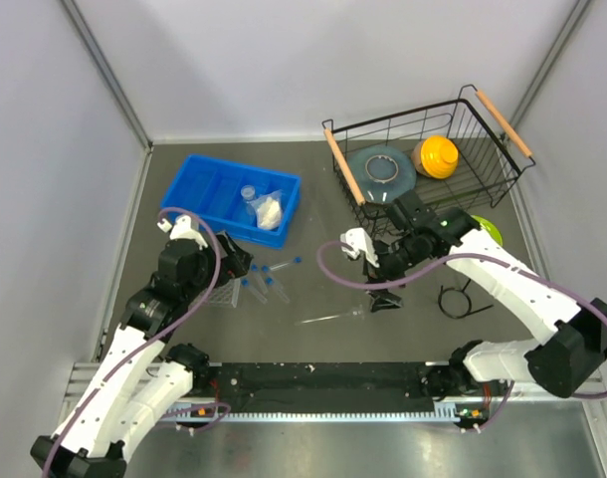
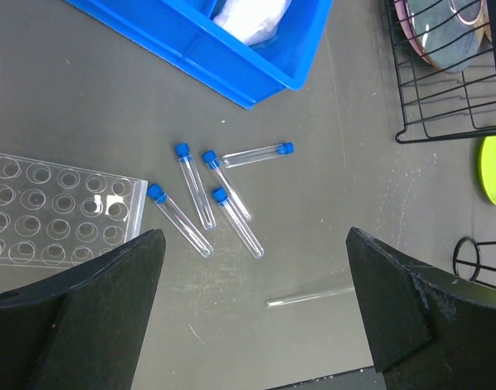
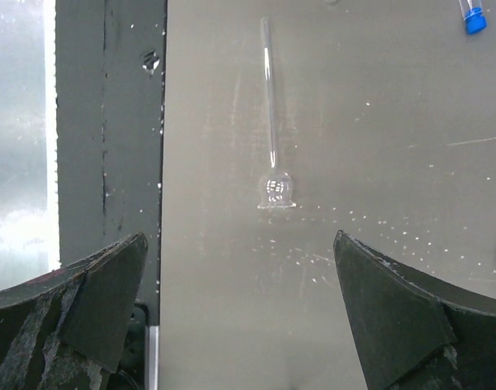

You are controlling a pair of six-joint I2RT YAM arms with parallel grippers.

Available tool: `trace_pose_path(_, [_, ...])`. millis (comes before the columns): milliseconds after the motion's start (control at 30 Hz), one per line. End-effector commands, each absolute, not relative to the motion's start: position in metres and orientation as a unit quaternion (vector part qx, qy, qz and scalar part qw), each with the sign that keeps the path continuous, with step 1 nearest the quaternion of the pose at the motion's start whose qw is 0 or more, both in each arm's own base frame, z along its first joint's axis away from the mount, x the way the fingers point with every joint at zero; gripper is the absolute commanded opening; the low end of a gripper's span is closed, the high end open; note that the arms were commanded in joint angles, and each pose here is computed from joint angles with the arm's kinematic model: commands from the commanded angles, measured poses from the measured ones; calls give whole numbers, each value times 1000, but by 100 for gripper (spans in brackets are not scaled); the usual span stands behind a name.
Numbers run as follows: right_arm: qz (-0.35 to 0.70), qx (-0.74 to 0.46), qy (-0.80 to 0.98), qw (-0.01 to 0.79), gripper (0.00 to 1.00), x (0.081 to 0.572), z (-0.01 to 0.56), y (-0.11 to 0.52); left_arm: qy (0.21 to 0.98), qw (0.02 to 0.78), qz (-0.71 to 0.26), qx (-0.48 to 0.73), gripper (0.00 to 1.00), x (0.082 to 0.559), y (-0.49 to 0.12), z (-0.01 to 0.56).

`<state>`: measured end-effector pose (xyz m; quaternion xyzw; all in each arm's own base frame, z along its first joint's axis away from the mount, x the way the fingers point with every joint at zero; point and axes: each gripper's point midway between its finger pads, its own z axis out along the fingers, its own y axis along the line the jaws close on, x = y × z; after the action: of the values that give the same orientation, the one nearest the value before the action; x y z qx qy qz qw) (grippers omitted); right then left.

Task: Organize the chemistry lab equipment

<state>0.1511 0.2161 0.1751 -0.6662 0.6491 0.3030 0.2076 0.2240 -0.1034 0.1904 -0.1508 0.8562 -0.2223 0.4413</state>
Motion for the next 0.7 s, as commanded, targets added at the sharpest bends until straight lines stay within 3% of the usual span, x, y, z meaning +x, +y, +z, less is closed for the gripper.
trace_pose_path(0, [321, -657, 638, 242, 98, 163, 186, 246, 853, 436, -228, -174, 99, 231, -105, 196])
trace_pose_path(400, [286, -697, 614, 235, 97, 161, 148, 295, 882, 375, -231, -167, 99, 220, -115, 158])
trace_pose_path(667, [240, -680, 645, 253, 96, 190, 149, 303, 888, 411, -161, -126, 97, 222, -90, 176])
